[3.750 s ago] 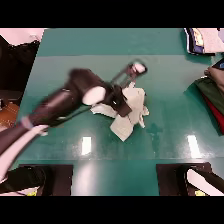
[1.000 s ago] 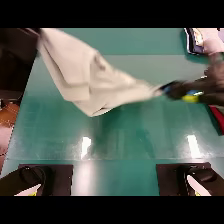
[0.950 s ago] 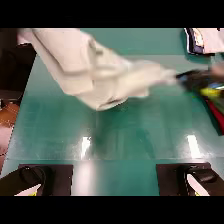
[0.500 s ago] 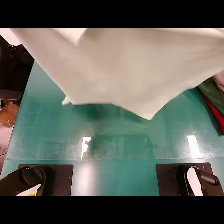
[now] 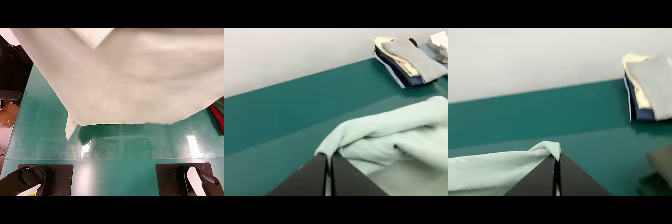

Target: Fold the shirts.

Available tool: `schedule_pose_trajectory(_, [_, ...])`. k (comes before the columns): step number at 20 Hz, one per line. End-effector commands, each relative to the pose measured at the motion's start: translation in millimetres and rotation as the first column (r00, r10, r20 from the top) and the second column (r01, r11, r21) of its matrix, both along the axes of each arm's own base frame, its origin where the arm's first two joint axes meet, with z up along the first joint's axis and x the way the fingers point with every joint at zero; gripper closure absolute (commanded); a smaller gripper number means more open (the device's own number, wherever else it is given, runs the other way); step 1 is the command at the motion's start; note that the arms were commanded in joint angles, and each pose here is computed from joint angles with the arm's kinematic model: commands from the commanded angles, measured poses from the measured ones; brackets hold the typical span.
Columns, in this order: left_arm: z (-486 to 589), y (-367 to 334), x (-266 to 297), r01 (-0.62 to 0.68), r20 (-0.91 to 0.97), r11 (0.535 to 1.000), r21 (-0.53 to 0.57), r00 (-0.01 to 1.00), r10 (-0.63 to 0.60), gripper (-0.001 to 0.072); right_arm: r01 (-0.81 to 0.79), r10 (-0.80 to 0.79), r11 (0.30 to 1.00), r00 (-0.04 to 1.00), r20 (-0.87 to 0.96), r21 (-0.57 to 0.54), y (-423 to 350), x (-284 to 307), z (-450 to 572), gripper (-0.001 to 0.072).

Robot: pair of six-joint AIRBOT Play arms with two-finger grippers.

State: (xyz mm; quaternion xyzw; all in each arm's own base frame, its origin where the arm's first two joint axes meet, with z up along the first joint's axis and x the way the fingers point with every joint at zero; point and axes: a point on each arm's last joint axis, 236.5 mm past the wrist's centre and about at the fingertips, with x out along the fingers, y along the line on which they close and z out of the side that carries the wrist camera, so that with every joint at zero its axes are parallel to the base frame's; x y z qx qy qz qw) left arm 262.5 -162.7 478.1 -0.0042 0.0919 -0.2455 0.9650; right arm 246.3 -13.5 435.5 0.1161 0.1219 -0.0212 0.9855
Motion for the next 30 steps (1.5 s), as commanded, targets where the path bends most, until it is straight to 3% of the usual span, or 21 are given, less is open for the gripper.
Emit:
schedule_pose_trajectory(1, [-47, -4, 24, -0.048, -0.089, 0.992, 0.113, 0.994, 0.058, 0.0679, -0.028, 0.046, 0.996, 0.973, -0.228, 0.081, -14, 28, -44, 0.0699])
schedule_pose_trajectory(5, [-164, -41, 82, 0.004, -0.252, 0.919, 0.395, 0.962, 0.105, 0.068, -0.005, 0.103, 0.976, 0.889, -0.446, 0.216, -47, 82, -126, 0.0699])
schedule_pose_trajectory(8, [-235, -74, 137, 0.053, -0.309, 0.871, 0.489, 0.944, 0.116, 0.0679, 0.022, 0.153, 0.956, 0.815, -0.559, 0.294, -62, 114, -199, 0.0699])
schedule_pose_trajectory(10, [-283, -87, 178, 0.072, -0.386, 0.898, 0.434, 0.915, 0.113, 0.068, 0.009, 0.192, 0.948, 0.782, -0.593, 0.319, -57, 133, -240, 0.0699])
schedule_pose_trajectory(12, [-325, -99, 209, 0.085, -0.507, 0.962, 0.259, 0.86, 0.06, 0.0679, -0.004, 0.214, 0.943, 0.776, -0.594, 0.334, -46, 153, -269, 0.0699])
schedule_pose_trajectory(14, [-354, -99, 231, 0.056, -0.598, 0.993, 0.105, 0.801, 0.018, 0.0678, -0.012, 0.21, 0.943, 0.796, -0.567, 0.333, -35, 175, -286, 0.0699])
schedule_pose_trajectory(17, [-377, -73, 247, 0.007, -0.659, 0.998, 0.06, 0.752, 0.035, 0.0677, -0.032, 0.2, 0.951, 0.821, -0.535, 0.306, -24, 202, -296, 0.0698])
schedule_pose_trajectory(18, [-379, -62, 248, -0.006, -0.67, 0.998, 0.068, 0.741, 0.05, 0.0604, -0.043, 0.191, 0.961, 0.819, -0.542, 0.273, -23, 207, -299, 0.0697])
schedule_pose_trajectory(19, [-381, -50, 247, -0.015, -0.69, 0.997, 0.078, 0.721, 0.065, 0.0258, -0.054, 0.178, 0.971, 0.812, -0.556, 0.232, -24, 210, -301, 0.0697])
schedule_pose_trajectory(20, [-384, -38, 244, -0.022, -0.714, 0.996, 0.091, 0.695, 0.081, 0.0041, -0.064, 0.165, 0.979, 0.806, -0.568, 0.194, -25, 212, -300, 0.0696])
schedule_pose_trajectory(21, [-389, -22, 237, -0.018, -0.746, 0.993, 0.113, 0.659, 0.097, 0.0033, -0.07, 0.153, 0.984, 0.802, -0.578, 0.162, -28, 212, -298, 0.0637])
schedule_pose_trajectory(22, [-393, -7, 229, -0.007, -0.775, 0.991, 0.136, 0.622, 0.111, 0.0033, -0.074, 0.14, 0.988, 0.799, -0.584, 0.137, -32, 211, -293, 0.0362])
schedule_pose_trajectory(23, [-399, 8, 218, -0.006, -0.811, 0.988, 0.151, 0.572, 0.127, 0.0033, -0.075, 0.132, 0.99, 0.799, -0.587, 0.119, -34, 210, -287, 0.0162])
schedule_pose_trajectory(26, [-413, 34, 182, 0.075, -0.884, 0.978, 0.197, 0.445, 0.144, 0.0035, -0.076, 0.137, 0.989, 0.786, -0.603, 0.125, -40, 199, -270, 0.0164])
schedule_pose_trajectory(28, [-427, 34, 162, 0.123, -0.916, 0.971, 0.206, 0.374, 0.147, 0.0094, -0.088, 0.154, 0.987, 0.757, -0.635, 0.135, -36, 189, -272, 0.0166])
schedule_pose_trajectory(30, [-448, 24, 146, 0.161, -0.936, 0.966, 0.203, 0.321, 0.143, 0.0094, -0.107, 0.182, 0.983, 0.709, -0.681, 0.151, -28, 176, -280, 0.0177])
